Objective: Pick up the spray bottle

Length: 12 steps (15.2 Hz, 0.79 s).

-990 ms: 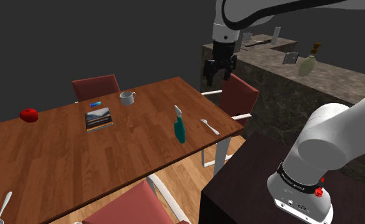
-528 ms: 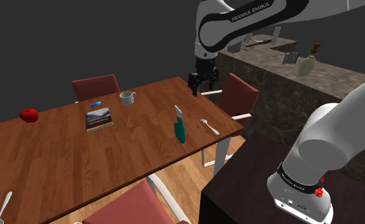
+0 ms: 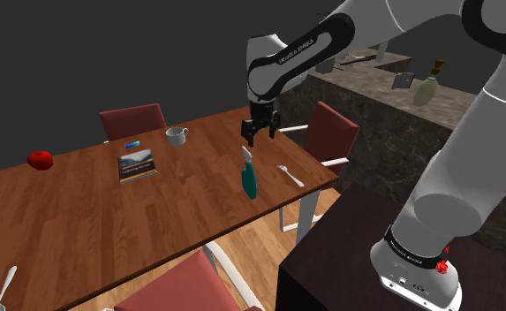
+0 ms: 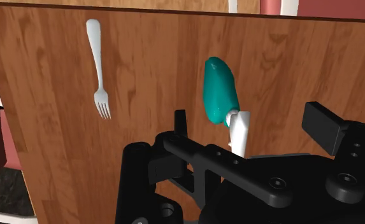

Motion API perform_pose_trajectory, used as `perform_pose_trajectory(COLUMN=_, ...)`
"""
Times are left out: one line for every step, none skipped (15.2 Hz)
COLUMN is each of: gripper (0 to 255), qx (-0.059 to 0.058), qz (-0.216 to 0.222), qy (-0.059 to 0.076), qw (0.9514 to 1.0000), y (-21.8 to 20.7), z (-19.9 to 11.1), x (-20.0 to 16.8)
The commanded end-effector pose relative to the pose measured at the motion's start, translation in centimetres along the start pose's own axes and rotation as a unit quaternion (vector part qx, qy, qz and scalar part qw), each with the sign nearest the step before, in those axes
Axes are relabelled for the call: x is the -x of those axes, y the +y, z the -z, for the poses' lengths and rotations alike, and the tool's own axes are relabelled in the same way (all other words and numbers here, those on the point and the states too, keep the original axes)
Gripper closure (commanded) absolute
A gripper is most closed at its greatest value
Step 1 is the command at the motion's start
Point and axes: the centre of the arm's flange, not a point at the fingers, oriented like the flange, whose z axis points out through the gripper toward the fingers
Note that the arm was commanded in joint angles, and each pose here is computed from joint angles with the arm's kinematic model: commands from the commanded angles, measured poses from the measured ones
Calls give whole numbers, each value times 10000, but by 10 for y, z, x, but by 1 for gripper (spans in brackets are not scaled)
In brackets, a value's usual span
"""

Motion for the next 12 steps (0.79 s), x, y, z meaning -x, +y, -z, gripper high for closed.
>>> perform_pose_trajectory(gripper=0, qx=18, qz=4, qy=-4, qw=10000, y=-7, z=-20, x=-17)
perform_pose_trajectory(gripper=0, qx=27, qz=6, qy=-7, qw=10000, y=-11, z=-30, x=-26)
perform_pose_trajectory(gripper=0, qx=36, qz=8, qy=-10, qw=10000, y=-15, z=-39, x=-34)
perform_pose_trajectory(gripper=0, qx=46, qz=9, qy=-13, qw=10000, y=-18, z=-49, x=-42)
perform_pose_trajectory(gripper=0, qx=55, qz=11, qy=-16, qw=10000, y=-22, z=-58, x=-51)
perform_pose_trajectory(gripper=0, qx=59, qz=12, qy=-18, qw=10000, y=-24, z=-63, x=-55)
perform_pose_trajectory(gripper=0, qx=59, qz=12, qy=-18, qw=10000, y=-24, z=-68, x=-55)
perform_pose_trajectory(gripper=0, qx=59, qz=12, qy=-18, qw=10000, y=-24, z=-73, x=-55)
perform_pose_trajectory(gripper=0, qx=59, qz=12, qy=-18, qw=10000, y=-24, z=-79, x=-55)
perform_pose_trajectory(gripper=0, qx=59, qz=12, qy=-18, qw=10000, y=-24, z=-84, x=-55)
perform_pose_trajectory(gripper=0, qx=59, qz=12, qy=-18, qw=10000, y=-23, z=-89, x=-55)
perform_pose_trajectory(gripper=0, qx=59, qz=12, qy=-18, qw=10000, y=-23, z=-94, x=-55)
